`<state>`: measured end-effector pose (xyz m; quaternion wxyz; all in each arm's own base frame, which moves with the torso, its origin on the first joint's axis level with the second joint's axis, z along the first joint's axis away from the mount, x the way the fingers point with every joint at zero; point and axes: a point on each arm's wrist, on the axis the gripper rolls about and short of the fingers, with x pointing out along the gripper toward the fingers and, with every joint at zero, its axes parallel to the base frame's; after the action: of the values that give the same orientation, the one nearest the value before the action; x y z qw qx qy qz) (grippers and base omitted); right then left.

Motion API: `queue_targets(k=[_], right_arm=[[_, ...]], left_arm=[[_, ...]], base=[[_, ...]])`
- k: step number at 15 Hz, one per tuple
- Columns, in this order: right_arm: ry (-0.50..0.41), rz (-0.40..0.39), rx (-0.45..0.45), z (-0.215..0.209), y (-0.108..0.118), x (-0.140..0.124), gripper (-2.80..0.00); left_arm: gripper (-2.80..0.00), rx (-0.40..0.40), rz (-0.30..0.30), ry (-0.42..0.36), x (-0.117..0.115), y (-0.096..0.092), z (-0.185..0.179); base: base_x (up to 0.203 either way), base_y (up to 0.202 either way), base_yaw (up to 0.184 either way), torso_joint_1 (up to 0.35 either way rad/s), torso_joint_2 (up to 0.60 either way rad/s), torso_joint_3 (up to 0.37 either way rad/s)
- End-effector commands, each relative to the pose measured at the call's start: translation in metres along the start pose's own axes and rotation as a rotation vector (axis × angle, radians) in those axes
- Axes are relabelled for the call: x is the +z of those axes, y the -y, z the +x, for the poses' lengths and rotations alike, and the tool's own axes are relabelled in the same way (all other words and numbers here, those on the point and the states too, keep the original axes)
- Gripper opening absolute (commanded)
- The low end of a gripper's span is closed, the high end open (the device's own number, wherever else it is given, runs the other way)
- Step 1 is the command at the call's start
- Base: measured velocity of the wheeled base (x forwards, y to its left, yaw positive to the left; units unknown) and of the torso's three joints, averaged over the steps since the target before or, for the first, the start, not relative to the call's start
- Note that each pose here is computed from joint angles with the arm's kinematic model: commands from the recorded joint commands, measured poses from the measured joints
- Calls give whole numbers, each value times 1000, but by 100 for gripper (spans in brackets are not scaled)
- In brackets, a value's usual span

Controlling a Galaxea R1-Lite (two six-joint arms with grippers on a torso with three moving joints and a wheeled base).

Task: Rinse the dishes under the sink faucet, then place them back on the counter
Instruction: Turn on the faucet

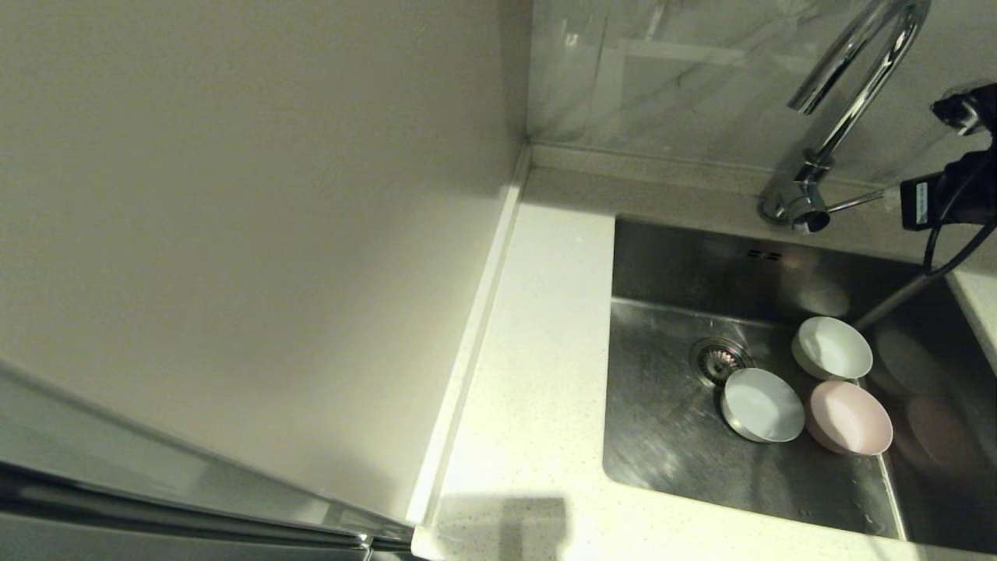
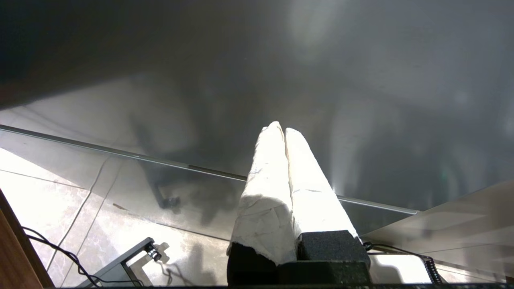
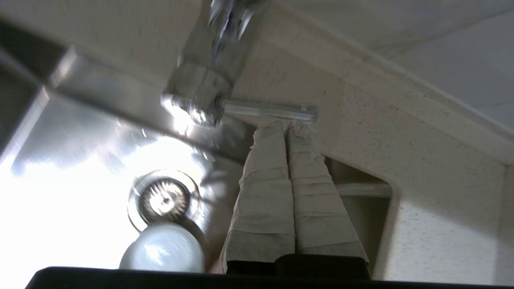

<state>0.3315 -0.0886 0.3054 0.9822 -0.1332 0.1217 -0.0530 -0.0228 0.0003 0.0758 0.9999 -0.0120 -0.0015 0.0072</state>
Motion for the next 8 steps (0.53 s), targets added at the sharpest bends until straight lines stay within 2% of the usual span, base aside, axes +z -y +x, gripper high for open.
queue_targets(k=[1,3,8], right_arm=[[23,42,-5,-3,2,6,-280],[24,92,-5,0,2,7,-280],[7,93,-3,23,3,2,-280]], left_arm=[[-280,1,-1,3,0,0,0],[-280,0,0,3,0,0,0],[-280,1,-1,3,0,0,0]], base=[[0,0,0,0,0,0],[0,0,0,0,0,0],[0,0,0,0,0,0]])
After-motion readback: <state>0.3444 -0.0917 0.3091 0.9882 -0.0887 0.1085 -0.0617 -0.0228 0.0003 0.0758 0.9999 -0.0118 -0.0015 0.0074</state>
